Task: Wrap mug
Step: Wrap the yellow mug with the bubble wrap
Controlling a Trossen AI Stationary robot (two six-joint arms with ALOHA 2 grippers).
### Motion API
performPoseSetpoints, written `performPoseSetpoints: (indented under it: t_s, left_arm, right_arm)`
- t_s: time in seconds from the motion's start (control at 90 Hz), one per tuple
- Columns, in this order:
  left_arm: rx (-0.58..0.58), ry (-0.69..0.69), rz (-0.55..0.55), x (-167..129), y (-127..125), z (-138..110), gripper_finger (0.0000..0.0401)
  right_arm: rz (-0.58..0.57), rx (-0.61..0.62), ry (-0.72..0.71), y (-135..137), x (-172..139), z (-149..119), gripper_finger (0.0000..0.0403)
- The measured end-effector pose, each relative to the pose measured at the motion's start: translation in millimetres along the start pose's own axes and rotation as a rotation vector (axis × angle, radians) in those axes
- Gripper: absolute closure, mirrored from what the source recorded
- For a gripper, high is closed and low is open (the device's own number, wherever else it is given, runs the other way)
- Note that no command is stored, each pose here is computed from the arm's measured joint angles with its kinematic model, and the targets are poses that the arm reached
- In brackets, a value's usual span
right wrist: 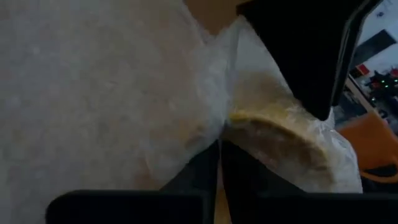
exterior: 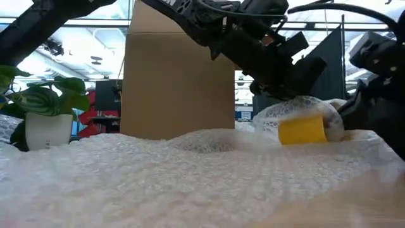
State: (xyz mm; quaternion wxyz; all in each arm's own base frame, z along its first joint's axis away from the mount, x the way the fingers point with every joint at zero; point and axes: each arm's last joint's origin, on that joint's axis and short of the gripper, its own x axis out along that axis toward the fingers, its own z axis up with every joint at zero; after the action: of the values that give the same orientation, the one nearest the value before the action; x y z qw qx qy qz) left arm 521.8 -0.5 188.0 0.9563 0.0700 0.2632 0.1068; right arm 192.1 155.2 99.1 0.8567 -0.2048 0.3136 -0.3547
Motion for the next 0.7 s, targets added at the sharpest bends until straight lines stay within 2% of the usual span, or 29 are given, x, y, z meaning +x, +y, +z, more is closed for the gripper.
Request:
performPoseSetpoints:
  t_s: [0.144,0.344,0.478,0.589,0.7]
  left_arm:
    - [0.001,0.004,0.001,0,1,-1,0.0302]
    - [0.003,0.007,0.001,0,1,-1,0.0302]
    - [0.003,0.007,0.001,0,1,-1,0.0302]
    - [0.003,0.006,0.002,0,1,-1,0.0302]
    - [0.003,0.007,0.001,0,1,-1,0.0302]
  right_arm:
    - [0.018,-0.014,0.057,-4,-11,2,0.0403]
    - [-0.001,-0.075,0.113,-13,-38,26,0.0403]
    - [0.057,0.0,0.051,-5,-51,38,0.0403]
    - [0.103,0.036,0.034,3,-48,32,0.0403]
    - [0.069,0.056,0.032,2,-29,20,0.0403]
